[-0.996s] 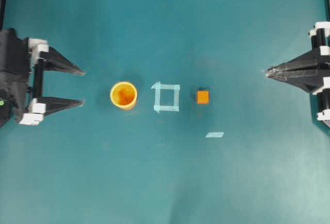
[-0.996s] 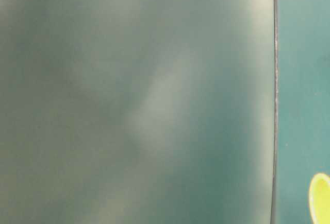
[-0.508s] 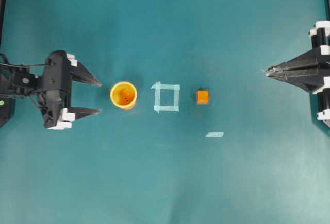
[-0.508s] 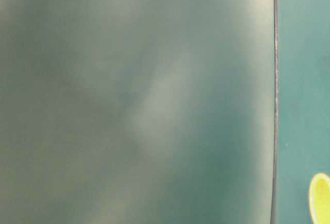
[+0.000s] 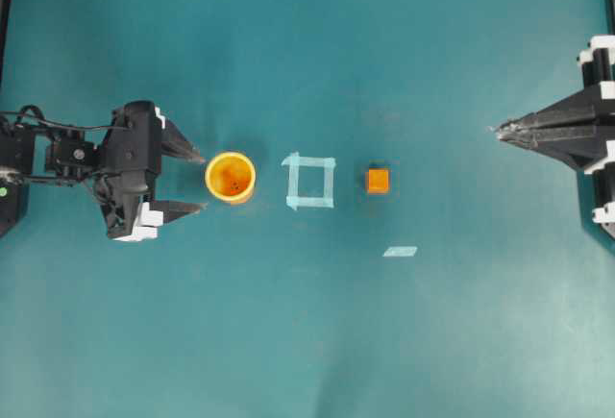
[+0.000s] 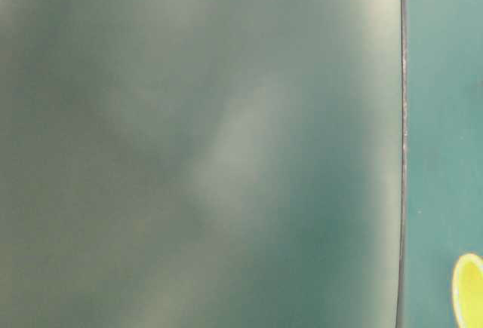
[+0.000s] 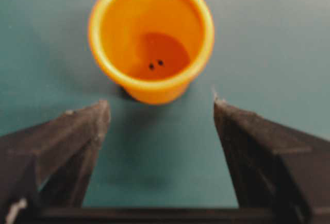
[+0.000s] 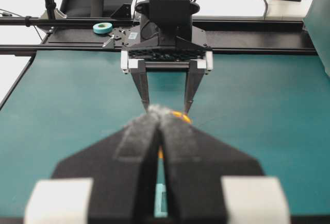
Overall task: Move the cup backward with left arm.
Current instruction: 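Move the open left gripper right until it surrounds the orange cup, then close the left gripper on the orange cup's side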
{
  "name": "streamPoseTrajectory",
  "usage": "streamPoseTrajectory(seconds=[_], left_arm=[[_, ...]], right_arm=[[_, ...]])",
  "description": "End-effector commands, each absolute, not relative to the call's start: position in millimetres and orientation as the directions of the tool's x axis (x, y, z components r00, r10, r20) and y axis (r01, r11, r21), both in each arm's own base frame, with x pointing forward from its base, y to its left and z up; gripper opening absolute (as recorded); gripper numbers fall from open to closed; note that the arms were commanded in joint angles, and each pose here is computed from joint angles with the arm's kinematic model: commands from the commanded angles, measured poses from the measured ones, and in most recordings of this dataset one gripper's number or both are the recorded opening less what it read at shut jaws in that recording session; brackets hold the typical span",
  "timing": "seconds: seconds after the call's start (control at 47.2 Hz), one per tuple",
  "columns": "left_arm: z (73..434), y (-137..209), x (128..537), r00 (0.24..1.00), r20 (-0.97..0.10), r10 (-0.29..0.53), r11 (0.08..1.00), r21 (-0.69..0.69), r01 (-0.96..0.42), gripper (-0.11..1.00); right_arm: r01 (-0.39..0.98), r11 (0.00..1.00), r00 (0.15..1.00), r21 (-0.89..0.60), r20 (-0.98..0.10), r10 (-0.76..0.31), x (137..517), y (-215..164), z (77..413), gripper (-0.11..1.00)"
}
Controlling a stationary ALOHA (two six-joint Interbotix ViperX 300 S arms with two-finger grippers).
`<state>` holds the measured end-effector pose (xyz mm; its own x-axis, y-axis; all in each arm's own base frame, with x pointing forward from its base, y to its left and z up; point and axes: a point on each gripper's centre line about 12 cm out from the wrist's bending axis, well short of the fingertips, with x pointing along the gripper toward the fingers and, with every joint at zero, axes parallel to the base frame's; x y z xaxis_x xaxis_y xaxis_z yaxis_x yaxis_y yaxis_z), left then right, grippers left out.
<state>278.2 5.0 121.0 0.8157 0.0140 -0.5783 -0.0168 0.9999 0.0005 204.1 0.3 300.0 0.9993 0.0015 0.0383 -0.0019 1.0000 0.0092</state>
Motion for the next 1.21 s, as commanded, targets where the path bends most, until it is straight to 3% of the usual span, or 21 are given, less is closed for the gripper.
streamPoseTrajectory(seconds=[0.0,0.339,1.186], left_arm=[[129.1,8.7,288.0,0.837,-0.547,0.024,1.0,0.003,-0.027,0.79],[119.1,7.7,304.5,0.837,-0.547,0.02,1.0,0.005,-0.021,0.79],[99.2,-1.3,322.4,0.91,-0.415,-0.006,1.0,0.006,0.009,0.79]], right_arm=[[-0.001,1.0,0.997,0.009,0.074,0.0,206.1,0.0,313.5,0.0],[-0.001,1.0,0.997,0.008,0.075,0.0,206.1,0.0,313.6,0.0],[-0.001,1.0,0.997,0.009,0.083,0.0,206.6,0.0,316.7,0.0]])
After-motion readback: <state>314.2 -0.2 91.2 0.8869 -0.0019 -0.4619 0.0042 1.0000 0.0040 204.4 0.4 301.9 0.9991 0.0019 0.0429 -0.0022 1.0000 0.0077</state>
